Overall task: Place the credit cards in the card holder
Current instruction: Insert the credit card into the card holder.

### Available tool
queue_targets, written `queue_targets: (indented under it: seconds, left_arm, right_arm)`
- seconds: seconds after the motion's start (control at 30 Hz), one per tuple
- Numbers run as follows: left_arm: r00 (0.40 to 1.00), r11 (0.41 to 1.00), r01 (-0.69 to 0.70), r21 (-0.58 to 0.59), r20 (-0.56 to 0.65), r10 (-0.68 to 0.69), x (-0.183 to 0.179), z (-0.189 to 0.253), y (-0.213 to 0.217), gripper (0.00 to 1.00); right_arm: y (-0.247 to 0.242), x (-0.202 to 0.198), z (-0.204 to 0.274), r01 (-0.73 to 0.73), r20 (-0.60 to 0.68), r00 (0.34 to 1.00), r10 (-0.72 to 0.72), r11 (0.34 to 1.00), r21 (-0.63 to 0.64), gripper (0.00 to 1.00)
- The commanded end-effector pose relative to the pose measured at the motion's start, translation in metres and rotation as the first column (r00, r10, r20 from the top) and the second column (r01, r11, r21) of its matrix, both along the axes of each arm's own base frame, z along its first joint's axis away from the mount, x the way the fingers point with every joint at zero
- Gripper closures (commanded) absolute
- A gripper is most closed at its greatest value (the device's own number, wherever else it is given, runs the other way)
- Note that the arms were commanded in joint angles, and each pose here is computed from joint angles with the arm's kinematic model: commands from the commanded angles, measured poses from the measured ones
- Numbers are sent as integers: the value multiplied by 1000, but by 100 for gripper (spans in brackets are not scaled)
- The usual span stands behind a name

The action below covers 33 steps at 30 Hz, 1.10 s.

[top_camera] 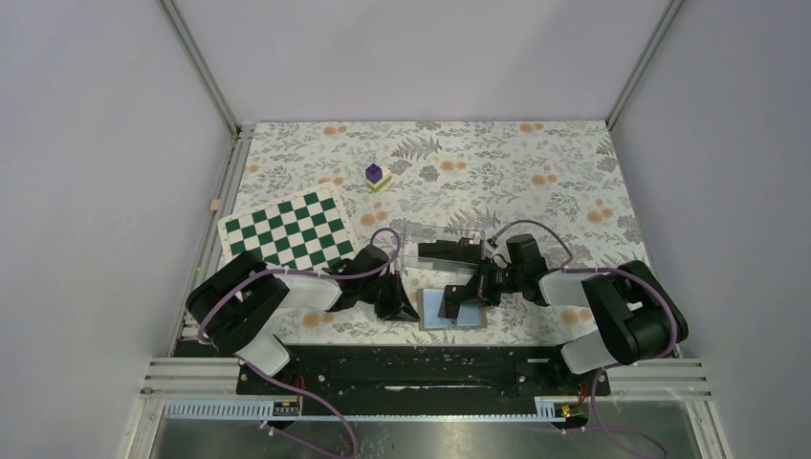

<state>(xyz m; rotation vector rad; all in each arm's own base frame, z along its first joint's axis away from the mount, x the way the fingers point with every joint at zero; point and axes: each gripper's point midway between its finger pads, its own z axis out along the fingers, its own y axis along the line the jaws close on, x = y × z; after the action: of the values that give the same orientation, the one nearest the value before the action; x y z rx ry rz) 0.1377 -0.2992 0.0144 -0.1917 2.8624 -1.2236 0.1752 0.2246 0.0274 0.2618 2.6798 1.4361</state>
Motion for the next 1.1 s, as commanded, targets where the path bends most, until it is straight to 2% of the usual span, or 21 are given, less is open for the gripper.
queue_targets:
  seconds: [0.0,0.67,1.07]
  left_arm:
    - [1000,993,2,115,-28,1,-9,-27,17,100]
    - [998,985,65,160,-11,-64,-7,-29,13,100]
    - [996,982,92,165,-16,-90,-7,-30,7,100]
  right_arm:
    - [1,-2,2,-14,-6,1000,14,1000,10,100]
    - [-3,-31,-9,-146,-160,979,128,983,-110,100]
    - [4,-34,-11,-182,-163,974,160,975,-129,100]
